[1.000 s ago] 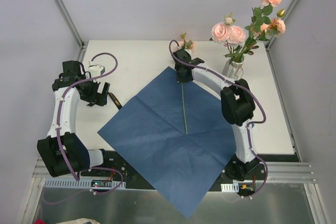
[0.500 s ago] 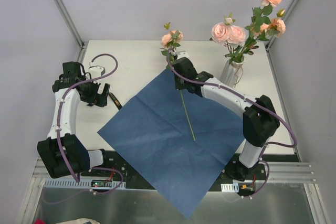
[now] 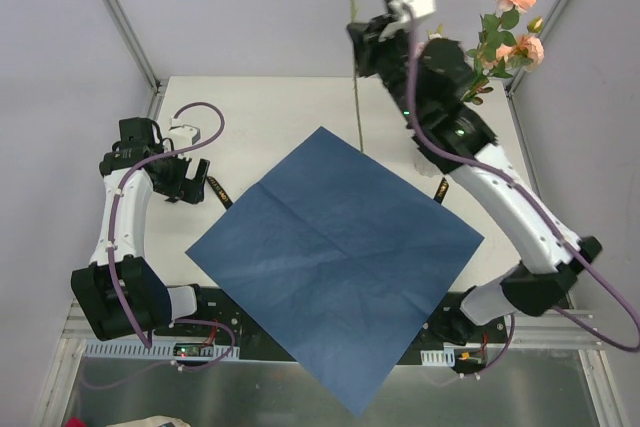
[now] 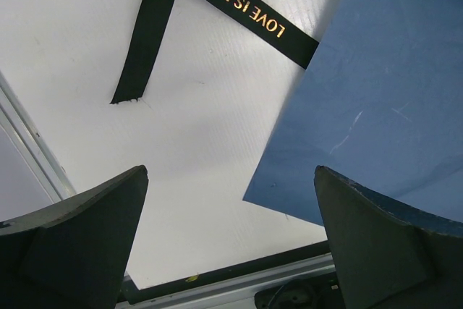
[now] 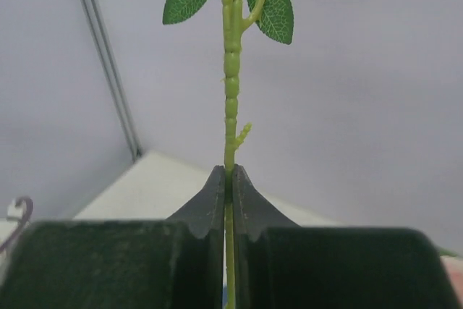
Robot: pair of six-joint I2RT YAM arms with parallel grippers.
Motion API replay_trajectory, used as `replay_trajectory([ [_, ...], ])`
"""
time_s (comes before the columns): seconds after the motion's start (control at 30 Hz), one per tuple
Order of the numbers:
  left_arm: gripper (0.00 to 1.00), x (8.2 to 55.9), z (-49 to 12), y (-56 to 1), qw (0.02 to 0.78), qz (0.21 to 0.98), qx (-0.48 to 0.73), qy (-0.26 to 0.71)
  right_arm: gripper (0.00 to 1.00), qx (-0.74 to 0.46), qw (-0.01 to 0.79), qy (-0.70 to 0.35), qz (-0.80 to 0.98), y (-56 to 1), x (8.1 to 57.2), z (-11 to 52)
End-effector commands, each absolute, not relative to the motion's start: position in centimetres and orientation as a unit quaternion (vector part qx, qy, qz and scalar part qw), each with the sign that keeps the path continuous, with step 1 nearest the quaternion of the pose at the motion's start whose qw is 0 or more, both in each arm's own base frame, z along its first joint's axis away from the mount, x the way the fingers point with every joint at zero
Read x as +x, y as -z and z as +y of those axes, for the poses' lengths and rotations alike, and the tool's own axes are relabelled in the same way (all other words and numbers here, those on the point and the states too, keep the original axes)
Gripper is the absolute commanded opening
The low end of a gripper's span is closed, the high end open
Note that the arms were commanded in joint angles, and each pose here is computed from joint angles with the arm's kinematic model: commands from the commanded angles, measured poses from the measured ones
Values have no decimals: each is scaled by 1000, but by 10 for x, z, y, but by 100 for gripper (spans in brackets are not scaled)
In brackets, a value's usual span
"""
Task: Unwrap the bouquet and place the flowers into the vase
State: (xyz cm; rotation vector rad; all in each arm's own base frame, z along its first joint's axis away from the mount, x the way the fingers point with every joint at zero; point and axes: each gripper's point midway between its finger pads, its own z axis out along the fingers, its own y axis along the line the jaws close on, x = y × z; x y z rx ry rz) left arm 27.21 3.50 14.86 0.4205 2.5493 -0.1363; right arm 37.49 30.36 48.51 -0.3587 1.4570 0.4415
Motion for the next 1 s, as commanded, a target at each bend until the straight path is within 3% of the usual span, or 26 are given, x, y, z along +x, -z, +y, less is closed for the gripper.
replay_trajectory([
  [0.0, 99, 274, 35, -165, 295, 941, 159, 50, 1, -107, 847, -178, 489, -614, 337, 230],
  [0.17, 99, 277, 34, -171, 299, 940, 158, 51, 1, -50, 894, -136, 424, -646, 315, 159],
  [0.43, 99, 279, 35, -170, 295, 941, 157, 53, 1, 1, 907, -70, 415, -644, 298, 80],
  [0.67, 99, 284, 32, -171, 296, 941, 154, 63, 1, 35, 898, -10, 438, -625, 323, 42],
  [0.97, 99, 287, 34, -168, 290, 942, 154, 63, 1, 74, 892, -14, 445, -592, 364, 20],
])
